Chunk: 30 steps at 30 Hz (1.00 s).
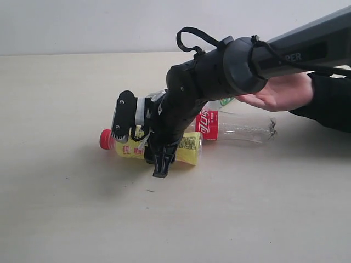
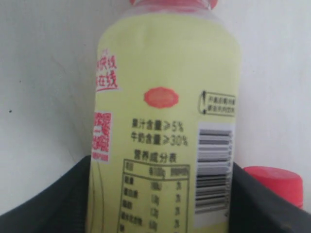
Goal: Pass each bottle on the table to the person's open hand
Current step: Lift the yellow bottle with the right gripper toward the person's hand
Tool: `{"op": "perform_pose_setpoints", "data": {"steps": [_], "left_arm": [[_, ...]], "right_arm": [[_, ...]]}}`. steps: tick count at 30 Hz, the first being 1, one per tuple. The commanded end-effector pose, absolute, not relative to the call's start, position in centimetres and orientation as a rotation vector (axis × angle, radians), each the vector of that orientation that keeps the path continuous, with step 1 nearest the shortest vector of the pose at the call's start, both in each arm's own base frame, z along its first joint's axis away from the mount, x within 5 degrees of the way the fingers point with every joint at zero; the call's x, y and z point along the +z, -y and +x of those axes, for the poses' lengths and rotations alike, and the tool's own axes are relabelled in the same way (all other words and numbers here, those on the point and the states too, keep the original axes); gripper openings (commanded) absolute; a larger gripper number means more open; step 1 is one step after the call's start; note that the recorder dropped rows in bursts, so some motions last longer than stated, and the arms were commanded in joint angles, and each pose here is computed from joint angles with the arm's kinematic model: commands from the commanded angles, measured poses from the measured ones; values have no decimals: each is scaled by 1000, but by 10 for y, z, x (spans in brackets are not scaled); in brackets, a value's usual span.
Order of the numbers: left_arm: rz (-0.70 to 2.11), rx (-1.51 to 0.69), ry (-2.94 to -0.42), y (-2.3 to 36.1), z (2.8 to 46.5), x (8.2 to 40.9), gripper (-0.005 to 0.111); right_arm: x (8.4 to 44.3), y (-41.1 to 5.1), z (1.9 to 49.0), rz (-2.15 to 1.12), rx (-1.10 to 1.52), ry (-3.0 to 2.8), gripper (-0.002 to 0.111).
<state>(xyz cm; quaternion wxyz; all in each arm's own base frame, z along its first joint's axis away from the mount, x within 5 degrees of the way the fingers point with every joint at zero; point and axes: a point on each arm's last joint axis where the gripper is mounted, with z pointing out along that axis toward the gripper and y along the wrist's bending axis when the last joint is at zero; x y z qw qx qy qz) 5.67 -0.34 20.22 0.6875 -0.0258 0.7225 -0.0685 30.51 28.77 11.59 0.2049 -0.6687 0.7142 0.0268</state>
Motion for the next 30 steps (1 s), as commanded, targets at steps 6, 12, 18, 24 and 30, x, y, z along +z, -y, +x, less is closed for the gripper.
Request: {"op": "perform_pose_setpoints", "data": {"steps": [6,12,18,24,30], "left_arm": [[-63,-159,-1613,3,56,201,0],[-63,-159,-1613,3,56,201,0],[-63,-159,-1613,3,56,201,0],[-63,-159,-1613,3,56,201,0],[-63,-159,-1613,3,56,201,0]], "right_arm": [[158,-290,302,-1740,147,-1976,0],[214,-285,291,-1578,243,-1984,0],[274,-269,271,-1387,343,-2027,0],[333,-239,253,-1086,331,-2082,0],[360,-182,251,-722,25,-2251,0]]}}
